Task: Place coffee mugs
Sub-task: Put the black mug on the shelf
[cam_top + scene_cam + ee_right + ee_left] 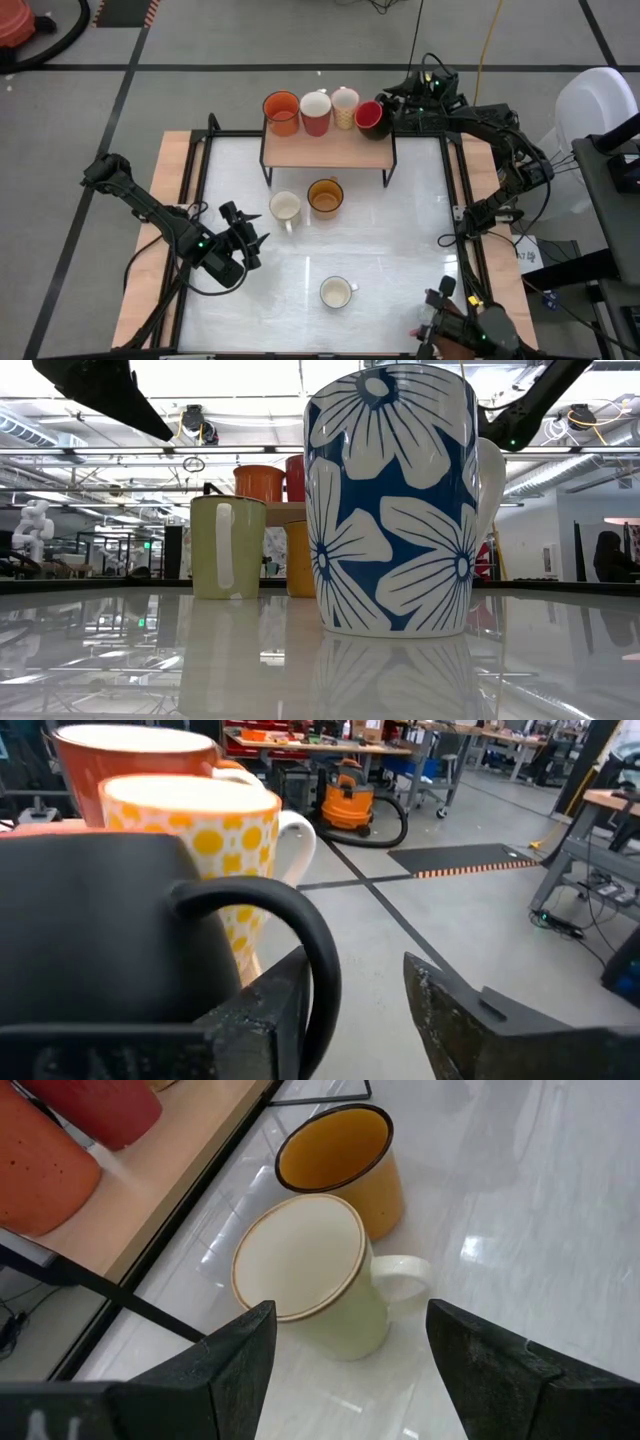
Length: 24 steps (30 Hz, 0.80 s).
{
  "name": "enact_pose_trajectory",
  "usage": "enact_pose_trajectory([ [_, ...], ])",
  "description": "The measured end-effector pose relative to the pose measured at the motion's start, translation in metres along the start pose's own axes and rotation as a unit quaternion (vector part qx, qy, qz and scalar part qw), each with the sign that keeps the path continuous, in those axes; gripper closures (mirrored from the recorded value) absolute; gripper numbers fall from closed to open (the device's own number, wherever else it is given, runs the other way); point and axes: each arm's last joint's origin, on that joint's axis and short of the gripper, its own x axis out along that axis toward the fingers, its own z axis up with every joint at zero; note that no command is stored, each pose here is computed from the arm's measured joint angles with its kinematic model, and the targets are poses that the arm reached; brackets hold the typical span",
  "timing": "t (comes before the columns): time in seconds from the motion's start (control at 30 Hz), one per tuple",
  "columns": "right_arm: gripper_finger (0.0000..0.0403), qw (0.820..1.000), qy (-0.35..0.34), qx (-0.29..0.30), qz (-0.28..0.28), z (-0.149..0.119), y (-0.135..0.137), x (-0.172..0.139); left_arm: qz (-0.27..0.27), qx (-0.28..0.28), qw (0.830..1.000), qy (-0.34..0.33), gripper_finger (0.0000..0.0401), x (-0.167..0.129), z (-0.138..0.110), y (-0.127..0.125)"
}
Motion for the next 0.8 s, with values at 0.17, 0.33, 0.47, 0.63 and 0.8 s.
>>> enact_pose_trajectory([
  [0.17, 0.0257, 1.0, 0.016, 0.0, -0.001, -0.0046, -0.0015, -0.002, 0.0, 0.0, 1.0, 0.0, 0.0139, 0.0001, 0.0, 0.0],
  [0.33, 0.0257, 1.0, 0.019, -0.006, 0.001, -0.0053, -0.0013, -0.002, 0.0, 0.0, 1.0, 0.0, 0.0139, 0.0, 0.0, -0.0001],
  [0.47, 0.0257, 1.0, 0.019, -0.008, 0.001, -0.0053, -0.0012, -0.002, 0.0, 0.0, 1.0, 0.0, 0.0139, 0.0, 0.0, 0.0],
  [0.63, 0.0257, 1.0, 0.019, -0.009, 0.001, -0.0053, -0.0012, -0.002, 0.0, 0.003, 1.0, 0.0, 0.0139, 0.0, 0.0, -0.0001],
  [0.8, 0.0257, 1.0, 0.019, -0.009, 0.001, -0.0053, -0.0012, -0.002, 0.0, 0.003, 1.0, 0.0, 0.0139, 0.0, 0.0, -0.0001],
])
